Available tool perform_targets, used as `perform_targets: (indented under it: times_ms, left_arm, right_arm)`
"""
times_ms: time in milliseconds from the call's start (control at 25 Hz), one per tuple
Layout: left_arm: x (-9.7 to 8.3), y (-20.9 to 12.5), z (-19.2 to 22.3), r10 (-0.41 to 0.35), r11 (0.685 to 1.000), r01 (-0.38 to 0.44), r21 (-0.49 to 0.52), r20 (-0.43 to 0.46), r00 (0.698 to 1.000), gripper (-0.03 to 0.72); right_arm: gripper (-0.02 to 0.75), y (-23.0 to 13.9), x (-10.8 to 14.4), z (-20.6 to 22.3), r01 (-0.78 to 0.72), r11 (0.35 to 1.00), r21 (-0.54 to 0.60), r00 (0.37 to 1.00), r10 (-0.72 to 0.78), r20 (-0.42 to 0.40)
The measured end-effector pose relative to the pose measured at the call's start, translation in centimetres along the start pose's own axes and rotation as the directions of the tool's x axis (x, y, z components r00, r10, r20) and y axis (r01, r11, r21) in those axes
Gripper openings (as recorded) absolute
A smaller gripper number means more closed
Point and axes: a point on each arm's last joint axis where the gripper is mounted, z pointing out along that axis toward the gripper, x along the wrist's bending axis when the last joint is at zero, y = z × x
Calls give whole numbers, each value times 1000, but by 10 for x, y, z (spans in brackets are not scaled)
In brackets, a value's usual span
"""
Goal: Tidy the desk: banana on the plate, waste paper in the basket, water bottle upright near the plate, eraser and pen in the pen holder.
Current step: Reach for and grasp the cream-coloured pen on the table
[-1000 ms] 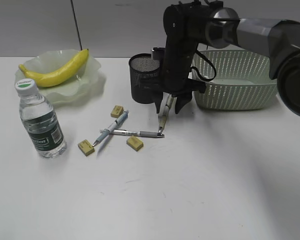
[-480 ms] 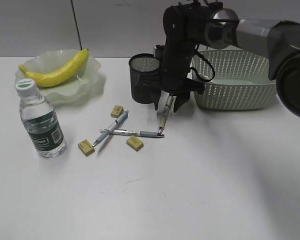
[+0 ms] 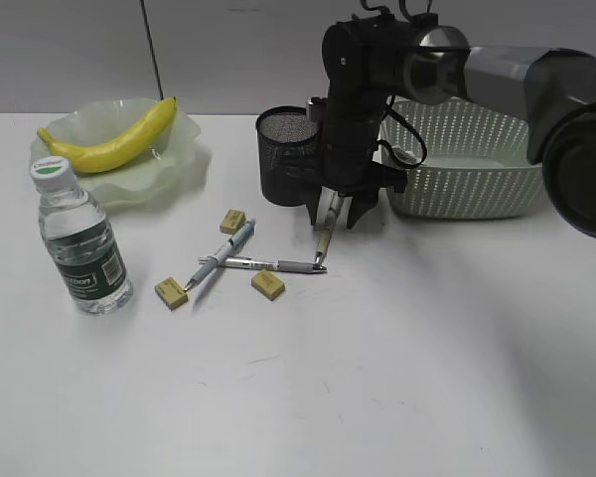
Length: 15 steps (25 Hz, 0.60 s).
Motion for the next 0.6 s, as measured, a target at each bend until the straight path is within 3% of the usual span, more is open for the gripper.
perform_targets:
  times_ms: [320,400,560,600]
  left_arm:
    - [0,0,0,0,1000,0,0,0,1000,484]
    - [0,0,0,0,1000,0,0,0,1000,483]
    - [0,0,0,0,1000,0,-1,0,1000,483]
    - [0,0,0,0,1000,0,-1,0,1000,483]
  right_arm:
    - [388,-1,-2,10,1,1000,15,1000,-1,20]
    - [323,-1,-2,10,1,1000,15,1000,-1,20]
    - [102,-1,-2,10,3,1000,15,1000,-3,20]
    - [106,-1,-2,10,5,1000,15,1000,-6,20]
